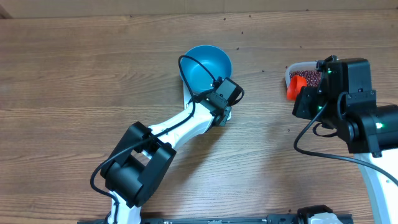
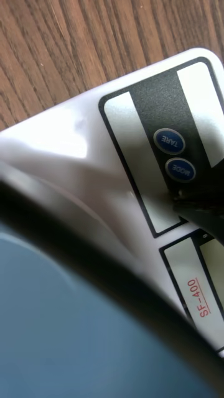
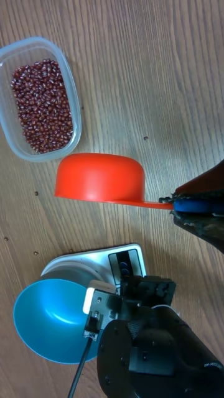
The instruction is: Scoop item into bowl and weigh 150g on scale
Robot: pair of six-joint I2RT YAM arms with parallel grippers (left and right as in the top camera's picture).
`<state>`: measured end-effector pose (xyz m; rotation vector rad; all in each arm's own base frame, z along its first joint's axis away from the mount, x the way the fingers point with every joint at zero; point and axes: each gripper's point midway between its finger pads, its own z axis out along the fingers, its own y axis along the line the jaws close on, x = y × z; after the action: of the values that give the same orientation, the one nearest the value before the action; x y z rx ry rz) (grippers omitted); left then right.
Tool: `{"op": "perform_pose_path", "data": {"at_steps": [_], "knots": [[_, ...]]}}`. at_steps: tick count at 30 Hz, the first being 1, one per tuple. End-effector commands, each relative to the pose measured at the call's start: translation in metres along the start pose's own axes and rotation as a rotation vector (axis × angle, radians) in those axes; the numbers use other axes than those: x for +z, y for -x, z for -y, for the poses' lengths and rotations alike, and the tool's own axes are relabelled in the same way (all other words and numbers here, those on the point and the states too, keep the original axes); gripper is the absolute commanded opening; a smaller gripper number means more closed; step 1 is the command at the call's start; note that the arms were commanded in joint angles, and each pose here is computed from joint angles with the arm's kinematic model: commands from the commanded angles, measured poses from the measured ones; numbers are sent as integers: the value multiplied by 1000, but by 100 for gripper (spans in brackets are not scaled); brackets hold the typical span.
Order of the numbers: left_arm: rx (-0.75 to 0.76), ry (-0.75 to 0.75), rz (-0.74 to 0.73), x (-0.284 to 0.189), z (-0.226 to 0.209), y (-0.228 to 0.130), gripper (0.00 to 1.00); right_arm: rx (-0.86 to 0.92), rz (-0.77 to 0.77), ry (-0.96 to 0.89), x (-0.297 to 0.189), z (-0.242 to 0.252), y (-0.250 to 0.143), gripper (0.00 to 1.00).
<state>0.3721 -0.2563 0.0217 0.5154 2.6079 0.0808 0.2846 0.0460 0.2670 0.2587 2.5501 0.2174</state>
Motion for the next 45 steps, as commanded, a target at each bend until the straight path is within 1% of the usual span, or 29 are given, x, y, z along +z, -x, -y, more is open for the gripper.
{"op": "perform_pose_path", "data": {"at_steps": [1, 5, 12, 16, 19, 25, 27, 35, 39, 45], "knots": [[27, 19, -48, 16, -2, -15, 4, 3, 31, 14, -8, -2, 8, 4], [37, 11, -49, 16, -1, -15, 4, 3, 31, 14, -8, -2, 8, 4], [136, -80, -66, 16, 14, -19, 4, 3, 31, 14, -8, -2, 8, 4], [138, -78, -67, 16, 14, -20, 4, 3, 29, 13, -8, -2, 7, 4], [130, -62, -69, 16, 11, -20, 4, 3, 25, 12, -8, -2, 6, 4], [-2, 52, -72, 16, -8, -22, 4, 4, 18, 9, -8, -1, 4, 4], [-19, 68, -73, 16, -11, -23, 4, 3, 17, 9, -8, -1, 4, 4], [-7, 66, -71, 22, -9, -23, 4, 4, 16, 9, -8, -1, 4, 4], [51, 64, -91, 33, -7, -30, 4, 4, 13, 8, -8, -1, 3, 4], [69, 57, -99, 32, -5, -32, 4, 4, 12, 7, -8, 0, 3, 4]]}}
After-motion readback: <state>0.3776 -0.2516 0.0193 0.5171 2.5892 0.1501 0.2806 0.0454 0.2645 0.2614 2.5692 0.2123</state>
